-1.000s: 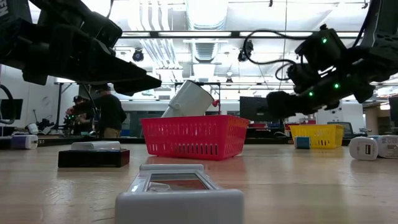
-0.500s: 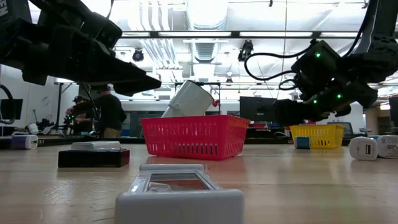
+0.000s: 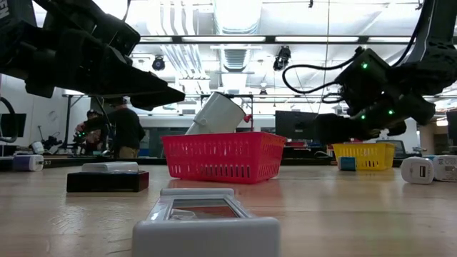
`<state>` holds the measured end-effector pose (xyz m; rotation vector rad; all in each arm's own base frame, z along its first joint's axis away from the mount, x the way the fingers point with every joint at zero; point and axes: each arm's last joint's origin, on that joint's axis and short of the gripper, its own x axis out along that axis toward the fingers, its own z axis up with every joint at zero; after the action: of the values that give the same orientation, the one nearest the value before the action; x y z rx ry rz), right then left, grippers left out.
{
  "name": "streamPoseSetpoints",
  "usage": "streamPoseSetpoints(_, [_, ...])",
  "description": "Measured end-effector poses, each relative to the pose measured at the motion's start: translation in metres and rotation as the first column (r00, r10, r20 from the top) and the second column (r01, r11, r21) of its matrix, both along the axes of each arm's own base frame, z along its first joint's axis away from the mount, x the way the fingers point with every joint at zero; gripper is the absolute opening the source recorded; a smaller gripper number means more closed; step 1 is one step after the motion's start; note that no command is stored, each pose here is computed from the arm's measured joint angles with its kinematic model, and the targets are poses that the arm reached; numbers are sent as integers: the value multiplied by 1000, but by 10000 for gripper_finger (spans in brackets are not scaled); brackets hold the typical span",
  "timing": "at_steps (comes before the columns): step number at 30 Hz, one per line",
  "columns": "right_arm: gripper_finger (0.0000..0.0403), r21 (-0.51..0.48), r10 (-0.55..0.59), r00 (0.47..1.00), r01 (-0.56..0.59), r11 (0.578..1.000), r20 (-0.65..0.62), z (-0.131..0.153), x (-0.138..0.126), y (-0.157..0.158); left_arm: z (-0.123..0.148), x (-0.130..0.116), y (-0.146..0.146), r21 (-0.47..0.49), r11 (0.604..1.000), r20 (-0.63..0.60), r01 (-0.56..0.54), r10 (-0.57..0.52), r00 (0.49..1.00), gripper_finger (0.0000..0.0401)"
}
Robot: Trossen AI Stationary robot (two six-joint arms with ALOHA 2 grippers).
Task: Pick & Place Office items
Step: Put the middle blue charger adapter into the yellow basket
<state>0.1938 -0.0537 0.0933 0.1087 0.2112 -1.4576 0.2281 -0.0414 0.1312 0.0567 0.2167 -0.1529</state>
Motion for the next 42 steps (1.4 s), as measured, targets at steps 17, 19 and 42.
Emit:
streamPoseSetpoints(17, [127, 78, -33, 997, 28, 997, 70, 2, -8, -4, 0, 0, -1, -4, 1000, -1, 4, -4, 1000, 328])
streamPoseSetpoints(19, [127, 92, -32, 997, 25, 995, 70, 8, -8, -6, 0, 0, -1, -4, 1000, -1, 5, -5, 1000, 328])
streamPoseSetpoints(42, [127, 466, 118, 984, -43, 884, -133, 70, -33, -22, 0, -1, -2, -6, 1000, -1, 20, -20, 1000, 328])
